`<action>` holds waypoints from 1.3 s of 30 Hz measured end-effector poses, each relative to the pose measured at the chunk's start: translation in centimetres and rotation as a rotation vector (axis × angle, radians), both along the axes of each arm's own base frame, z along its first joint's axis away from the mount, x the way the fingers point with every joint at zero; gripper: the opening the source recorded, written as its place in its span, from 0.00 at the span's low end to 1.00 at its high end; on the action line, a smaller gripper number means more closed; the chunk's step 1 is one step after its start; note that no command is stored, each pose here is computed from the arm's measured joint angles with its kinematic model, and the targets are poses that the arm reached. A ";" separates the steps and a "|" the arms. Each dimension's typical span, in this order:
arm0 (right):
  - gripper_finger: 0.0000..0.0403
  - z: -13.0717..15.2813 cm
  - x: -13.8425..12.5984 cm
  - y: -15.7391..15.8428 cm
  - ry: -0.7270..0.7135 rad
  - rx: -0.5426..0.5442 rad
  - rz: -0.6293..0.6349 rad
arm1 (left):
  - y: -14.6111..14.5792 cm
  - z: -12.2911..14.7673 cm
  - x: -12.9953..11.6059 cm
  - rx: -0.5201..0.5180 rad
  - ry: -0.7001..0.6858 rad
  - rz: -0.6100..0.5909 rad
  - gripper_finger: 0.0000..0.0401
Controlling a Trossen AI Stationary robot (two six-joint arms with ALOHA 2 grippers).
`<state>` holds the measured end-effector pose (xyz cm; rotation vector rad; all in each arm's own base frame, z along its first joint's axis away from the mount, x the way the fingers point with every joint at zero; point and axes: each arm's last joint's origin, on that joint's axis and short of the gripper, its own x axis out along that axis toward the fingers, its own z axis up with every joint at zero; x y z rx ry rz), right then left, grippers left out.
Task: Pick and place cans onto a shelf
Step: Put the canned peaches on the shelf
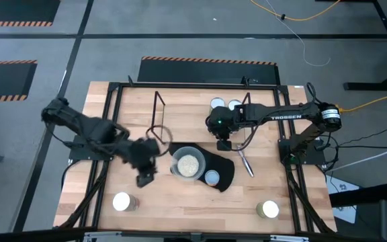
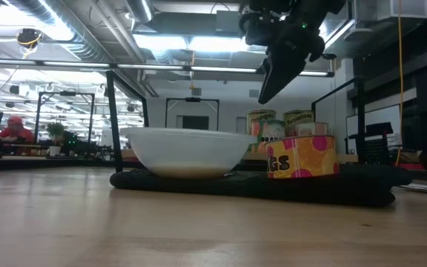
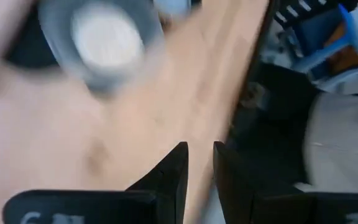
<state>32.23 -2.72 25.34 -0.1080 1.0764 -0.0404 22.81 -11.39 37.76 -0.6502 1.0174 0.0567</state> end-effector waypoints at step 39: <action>0.25 0.0 0.0 0.0 0.003 -0.014 0.024 | -6.1 -1.8 -1.8 -0.322 0.295 0.415 0.25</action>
